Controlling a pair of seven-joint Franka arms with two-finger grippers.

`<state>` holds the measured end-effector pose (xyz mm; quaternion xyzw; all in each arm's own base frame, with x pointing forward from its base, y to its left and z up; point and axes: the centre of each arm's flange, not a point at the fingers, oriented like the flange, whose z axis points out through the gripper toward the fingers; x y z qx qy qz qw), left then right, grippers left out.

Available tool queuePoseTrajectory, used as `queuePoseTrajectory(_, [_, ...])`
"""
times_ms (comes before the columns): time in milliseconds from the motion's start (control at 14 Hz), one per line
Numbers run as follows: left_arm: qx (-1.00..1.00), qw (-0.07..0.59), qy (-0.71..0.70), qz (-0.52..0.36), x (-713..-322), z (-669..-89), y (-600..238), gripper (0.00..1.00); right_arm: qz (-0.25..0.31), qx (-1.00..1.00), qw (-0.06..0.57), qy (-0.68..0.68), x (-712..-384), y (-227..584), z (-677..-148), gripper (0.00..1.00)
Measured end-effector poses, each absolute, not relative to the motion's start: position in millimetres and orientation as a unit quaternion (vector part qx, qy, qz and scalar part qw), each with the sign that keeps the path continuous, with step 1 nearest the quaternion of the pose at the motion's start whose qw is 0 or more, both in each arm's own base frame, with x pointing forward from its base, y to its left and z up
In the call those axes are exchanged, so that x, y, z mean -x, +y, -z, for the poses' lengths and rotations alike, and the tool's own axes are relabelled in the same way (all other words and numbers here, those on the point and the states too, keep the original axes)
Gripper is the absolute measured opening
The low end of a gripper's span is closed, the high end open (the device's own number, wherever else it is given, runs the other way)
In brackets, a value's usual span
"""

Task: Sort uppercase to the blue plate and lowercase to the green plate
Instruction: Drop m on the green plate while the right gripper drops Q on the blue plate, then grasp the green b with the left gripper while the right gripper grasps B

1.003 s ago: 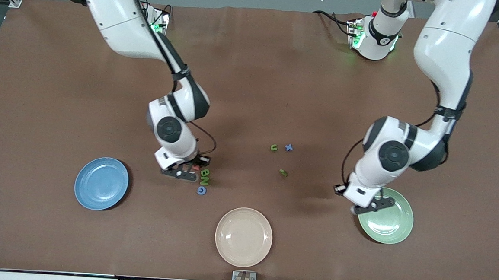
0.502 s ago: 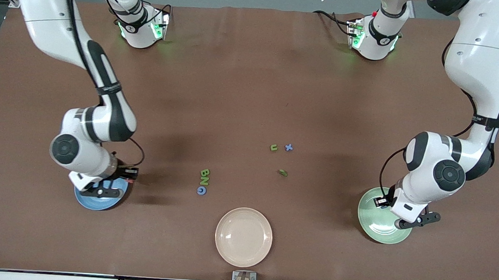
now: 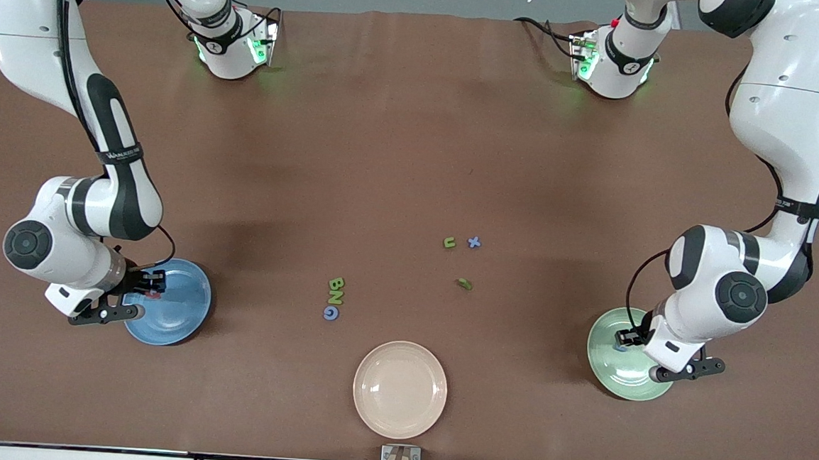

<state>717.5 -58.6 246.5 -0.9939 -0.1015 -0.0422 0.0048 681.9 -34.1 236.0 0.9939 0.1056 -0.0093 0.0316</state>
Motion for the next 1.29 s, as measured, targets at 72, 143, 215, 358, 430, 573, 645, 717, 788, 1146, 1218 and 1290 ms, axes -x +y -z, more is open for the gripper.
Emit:
queuePoseTrajectory(72, [0.994, 0.002, -0.097, 0.045, -718.3, -250.7, -65.2, 0.74, 0.006, -0.993, 0.034, 0.111, -682.8, -31.4, -236.5, 0.63])
queuePoseTrajectory(143, [0.995, -0.002, -0.088, 0.048, -717.8, -254.8, -80.1, 0.85, 0.004, -0.993, 0.033, 0.115, -683.3, -26.0, -236.8, 0.72])
queuePoseTrajectory(215, [0.995, -0.005, -0.083, 0.05, -715.8, -258.1, -102.4, 0.94, 0.002, -0.992, 0.031, 0.121, -684.0, -17.7, -237.3, 0.83])
queuePoseTrajectory(358, [0.995, -0.011, -0.084, 0.05, -704.8, -259.9, -163.9, 1.0, -0.005, -0.992, 0.027, 0.124, -686.8, 12.0, -241.3, 0.94])
queuePoseTrajectory(430, [0.995, -0.014, -0.09, 0.05, -696.8, -260.3, -196.2, 0.98, -0.008, -0.993, 0.024, 0.113, -687.6, 33.5, -243.5, 0.95])
queuePoseTrajectory(573, [0.991, -0.022, -0.118, 0.054, -680.9, -265.0, -256.7, 0.95, -0.013, -0.996, 0.017, 0.087, -683.2, 94.2, -245.5, 0.96])
queuePoseTrajectory(645, [0.989, -0.026, -0.134, 0.054, -672.8, -265.2, -281.4, 0.9, -0.014, -0.997, 0.013, 0.08, -677.5, 129.0, -245.7, 0.97])
queuePoseTrajectory(717, [0.987, -0.027, -0.149, 0.051, -665.5, -262.2, -299.5, 0.84, -0.015, -0.997, 0.006, 0.075, -670.8, 162.7, -246.4, 0.97])
queuePoseTrajectory(788, [0.984, -0.028, -0.169, 0.047, -659.1, -256.9, -312.8, 0.82, -0.015, -0.997, -0.005, 0.071, -663.6, 192.7, -247.3, 0.98])
queuePoseTrajectory(1146, [0.953, -0.033, -0.3, 0.025, -631.6, -217.1, -361.3, 0.73, -0.037, -0.995, -0.041, 0.078, -628.8, 308.9, -224.5, 0.98])
queuePoseTrajectory(1218, [0.946, -0.035, -0.321, 0.022, -625.3, -210.0, -371.7, 0.73, -0.045, -0.994, -0.046, 0.083, -622.2, 325.1, -212.2, 0.98])
queuePoseTrajectory(1290, [0.942, -0.036, -0.334, 0.02, -618.4, -203.8, -382.2, 0.73, -0.05, -0.994, -0.049, 0.088, -617.3, 335.5, -200.2, 0.98])
